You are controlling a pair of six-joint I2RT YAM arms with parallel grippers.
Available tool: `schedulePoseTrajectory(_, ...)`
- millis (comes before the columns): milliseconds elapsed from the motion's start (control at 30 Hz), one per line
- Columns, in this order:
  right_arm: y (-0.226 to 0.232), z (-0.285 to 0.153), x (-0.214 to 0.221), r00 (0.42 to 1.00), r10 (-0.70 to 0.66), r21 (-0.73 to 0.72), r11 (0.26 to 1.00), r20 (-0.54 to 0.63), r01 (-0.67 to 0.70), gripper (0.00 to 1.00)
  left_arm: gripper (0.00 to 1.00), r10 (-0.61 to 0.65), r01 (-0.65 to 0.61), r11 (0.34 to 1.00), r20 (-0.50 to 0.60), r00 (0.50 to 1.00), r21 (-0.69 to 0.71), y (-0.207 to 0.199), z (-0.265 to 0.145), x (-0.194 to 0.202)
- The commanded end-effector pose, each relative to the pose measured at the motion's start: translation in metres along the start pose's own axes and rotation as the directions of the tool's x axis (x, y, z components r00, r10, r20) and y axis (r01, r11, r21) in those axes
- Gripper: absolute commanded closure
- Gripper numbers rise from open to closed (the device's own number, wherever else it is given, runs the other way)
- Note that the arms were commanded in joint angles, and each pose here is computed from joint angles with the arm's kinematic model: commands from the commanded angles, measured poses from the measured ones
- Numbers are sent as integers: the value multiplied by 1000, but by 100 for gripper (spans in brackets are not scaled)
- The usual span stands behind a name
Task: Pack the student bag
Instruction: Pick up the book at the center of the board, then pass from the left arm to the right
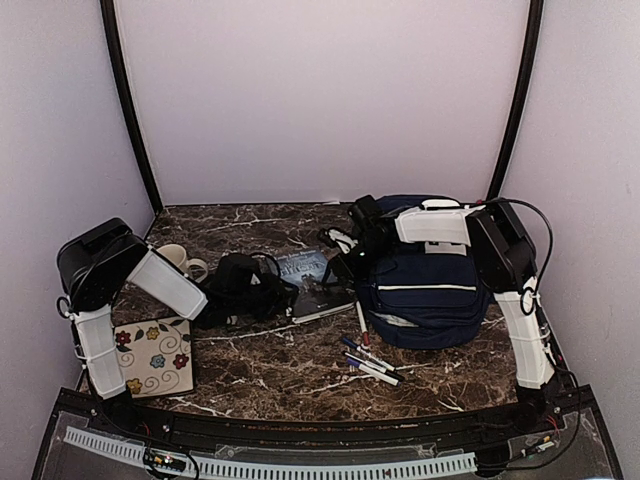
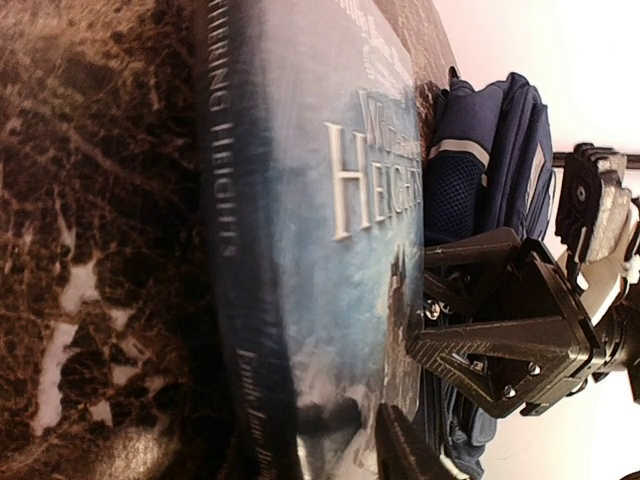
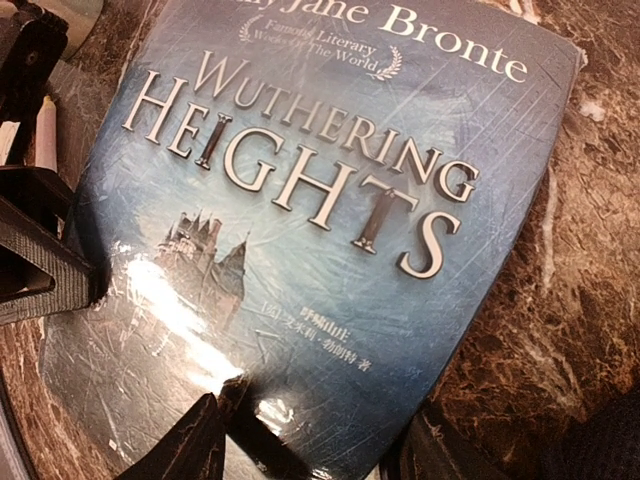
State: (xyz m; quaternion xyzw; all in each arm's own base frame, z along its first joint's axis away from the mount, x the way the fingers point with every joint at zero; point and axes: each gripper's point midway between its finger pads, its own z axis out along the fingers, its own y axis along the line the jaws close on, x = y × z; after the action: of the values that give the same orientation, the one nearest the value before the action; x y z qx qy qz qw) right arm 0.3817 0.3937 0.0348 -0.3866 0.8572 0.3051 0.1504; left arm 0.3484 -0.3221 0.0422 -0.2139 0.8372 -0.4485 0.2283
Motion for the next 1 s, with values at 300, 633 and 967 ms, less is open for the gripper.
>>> schedulePoseTrajectory(300,37,7,31,994,5,-98,995,-109,-16,41,87,80,-91,912,44,996,400,-132,-45,-5)
schedulePoseTrajectory(633,48,-105,-24,996,-33,-141,989,88,46,38,100,309,-330,840,120,943,430,-181,-90,-11)
schedulePoseTrajectory(967,82,-232,-44,899,-213,-13,972,382,236,35,100,515,-568,629,263,816,530,-253,-141,-13)
